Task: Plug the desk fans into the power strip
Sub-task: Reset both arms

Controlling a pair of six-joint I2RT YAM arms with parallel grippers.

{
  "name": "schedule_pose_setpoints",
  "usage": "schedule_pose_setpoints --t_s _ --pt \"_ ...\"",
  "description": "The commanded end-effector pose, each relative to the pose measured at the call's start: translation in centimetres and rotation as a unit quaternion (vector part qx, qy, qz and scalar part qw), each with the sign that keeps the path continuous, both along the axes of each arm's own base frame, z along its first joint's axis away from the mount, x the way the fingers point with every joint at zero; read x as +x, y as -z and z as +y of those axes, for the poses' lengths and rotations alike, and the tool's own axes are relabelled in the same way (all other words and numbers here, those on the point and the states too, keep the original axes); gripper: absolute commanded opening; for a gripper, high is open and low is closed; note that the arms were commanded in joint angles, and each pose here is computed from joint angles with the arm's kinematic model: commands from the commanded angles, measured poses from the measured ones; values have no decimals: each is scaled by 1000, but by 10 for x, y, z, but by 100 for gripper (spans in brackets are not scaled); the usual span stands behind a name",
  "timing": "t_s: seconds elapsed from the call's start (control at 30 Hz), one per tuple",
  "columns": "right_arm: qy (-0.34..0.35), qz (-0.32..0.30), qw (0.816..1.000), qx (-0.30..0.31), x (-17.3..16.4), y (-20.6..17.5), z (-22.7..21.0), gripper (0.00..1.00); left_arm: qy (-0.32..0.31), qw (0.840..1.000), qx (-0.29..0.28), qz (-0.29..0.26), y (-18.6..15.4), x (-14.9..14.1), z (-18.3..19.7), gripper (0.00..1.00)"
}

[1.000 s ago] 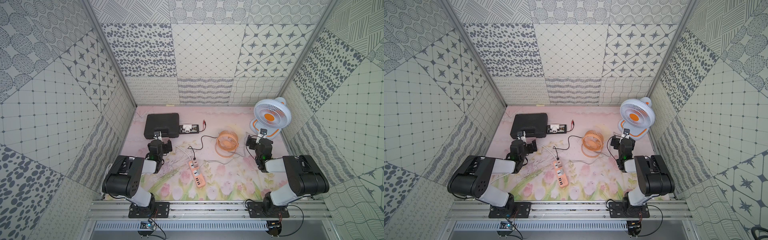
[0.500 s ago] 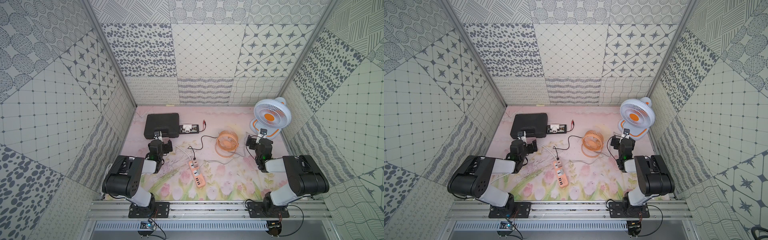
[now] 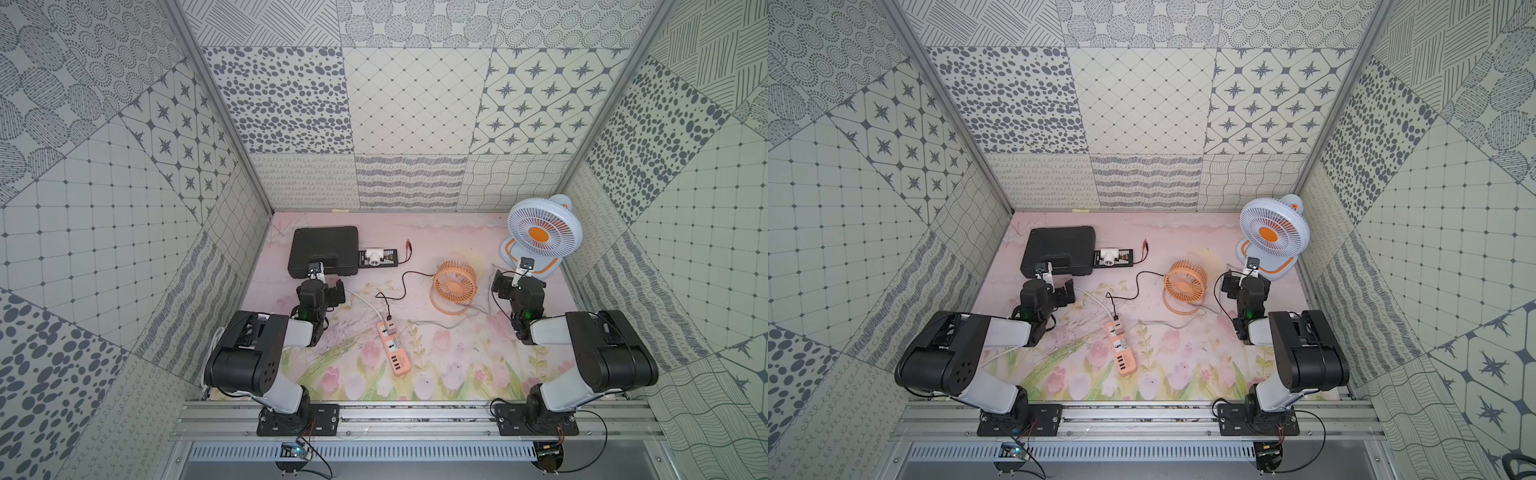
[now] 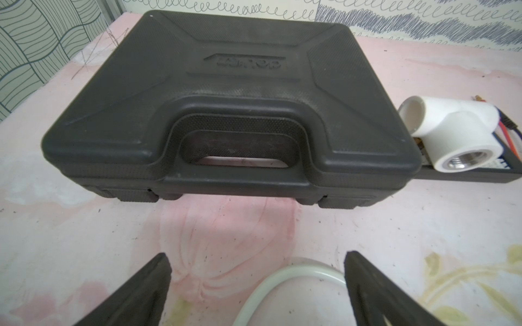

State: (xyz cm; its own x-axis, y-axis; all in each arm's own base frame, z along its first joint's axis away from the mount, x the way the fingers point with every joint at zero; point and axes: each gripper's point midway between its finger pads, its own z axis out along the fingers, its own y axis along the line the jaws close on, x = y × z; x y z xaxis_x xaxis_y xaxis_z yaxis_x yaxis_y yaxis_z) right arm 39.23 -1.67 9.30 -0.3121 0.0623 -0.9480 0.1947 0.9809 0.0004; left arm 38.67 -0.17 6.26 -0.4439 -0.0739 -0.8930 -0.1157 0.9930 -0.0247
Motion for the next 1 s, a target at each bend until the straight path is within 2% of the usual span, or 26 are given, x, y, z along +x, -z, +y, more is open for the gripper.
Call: schedule_pose_setpoints --t_s 0.0,0.97 --pt "-5 -24 1000 -4 6 -15 2 97 7 999 2 -37 -18 9 -1 99" --pt "-5 -24 1000 -4 6 -15 2 97 7 999 1 -37 -18 9 -1 99"
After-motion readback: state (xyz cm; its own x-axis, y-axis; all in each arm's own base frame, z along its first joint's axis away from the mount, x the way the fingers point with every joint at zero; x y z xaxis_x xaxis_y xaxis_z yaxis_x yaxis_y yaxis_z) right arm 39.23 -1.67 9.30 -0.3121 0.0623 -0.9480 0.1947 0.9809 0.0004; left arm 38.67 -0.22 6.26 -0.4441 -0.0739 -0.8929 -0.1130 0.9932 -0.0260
